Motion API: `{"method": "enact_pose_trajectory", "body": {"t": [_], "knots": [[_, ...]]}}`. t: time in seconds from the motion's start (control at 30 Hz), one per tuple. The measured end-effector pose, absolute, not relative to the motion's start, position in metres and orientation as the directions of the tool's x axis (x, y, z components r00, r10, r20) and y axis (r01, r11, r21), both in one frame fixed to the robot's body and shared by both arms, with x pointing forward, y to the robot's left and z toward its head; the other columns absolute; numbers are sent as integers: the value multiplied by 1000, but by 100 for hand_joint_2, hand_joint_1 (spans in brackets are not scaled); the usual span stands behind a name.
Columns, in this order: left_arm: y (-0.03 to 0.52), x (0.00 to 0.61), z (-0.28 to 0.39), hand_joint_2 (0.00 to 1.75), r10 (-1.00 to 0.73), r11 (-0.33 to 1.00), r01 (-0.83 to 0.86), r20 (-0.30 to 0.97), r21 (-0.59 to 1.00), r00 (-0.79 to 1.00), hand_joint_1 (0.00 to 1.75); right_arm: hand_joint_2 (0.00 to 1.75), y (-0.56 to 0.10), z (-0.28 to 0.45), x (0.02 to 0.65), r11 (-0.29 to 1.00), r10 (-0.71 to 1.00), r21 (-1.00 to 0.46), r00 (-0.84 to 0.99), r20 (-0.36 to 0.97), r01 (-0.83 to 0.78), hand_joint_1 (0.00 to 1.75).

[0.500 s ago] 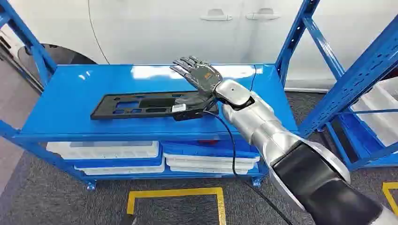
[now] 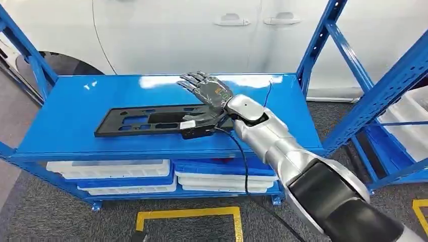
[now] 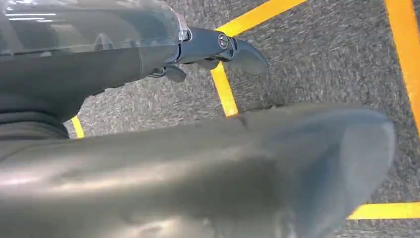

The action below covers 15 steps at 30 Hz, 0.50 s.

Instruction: Take the parts from the cabinet and place them on the table.

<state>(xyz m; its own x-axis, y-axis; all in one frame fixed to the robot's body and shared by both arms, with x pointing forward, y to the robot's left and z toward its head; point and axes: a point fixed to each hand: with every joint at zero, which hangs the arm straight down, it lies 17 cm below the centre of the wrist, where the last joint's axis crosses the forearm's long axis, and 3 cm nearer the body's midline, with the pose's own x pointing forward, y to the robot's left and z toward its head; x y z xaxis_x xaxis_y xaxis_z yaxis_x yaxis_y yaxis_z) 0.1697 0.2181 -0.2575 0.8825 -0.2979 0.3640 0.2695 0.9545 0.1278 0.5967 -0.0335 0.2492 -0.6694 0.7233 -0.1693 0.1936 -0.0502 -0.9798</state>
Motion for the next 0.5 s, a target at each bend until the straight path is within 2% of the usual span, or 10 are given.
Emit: {"method": "enact_pose_trajectory", "body": {"t": [0.3,0.5], "knots": [[218,166,-258,0,-305,952,277,359,128,882,0,0,-18,188,565,-17,695,-996,-715,-72,84,0],[213,167,-258,0,-304,953,279,362,121,881,0,0,-3,174,550,-11,671,-998,-739,-53,63,0]]}}
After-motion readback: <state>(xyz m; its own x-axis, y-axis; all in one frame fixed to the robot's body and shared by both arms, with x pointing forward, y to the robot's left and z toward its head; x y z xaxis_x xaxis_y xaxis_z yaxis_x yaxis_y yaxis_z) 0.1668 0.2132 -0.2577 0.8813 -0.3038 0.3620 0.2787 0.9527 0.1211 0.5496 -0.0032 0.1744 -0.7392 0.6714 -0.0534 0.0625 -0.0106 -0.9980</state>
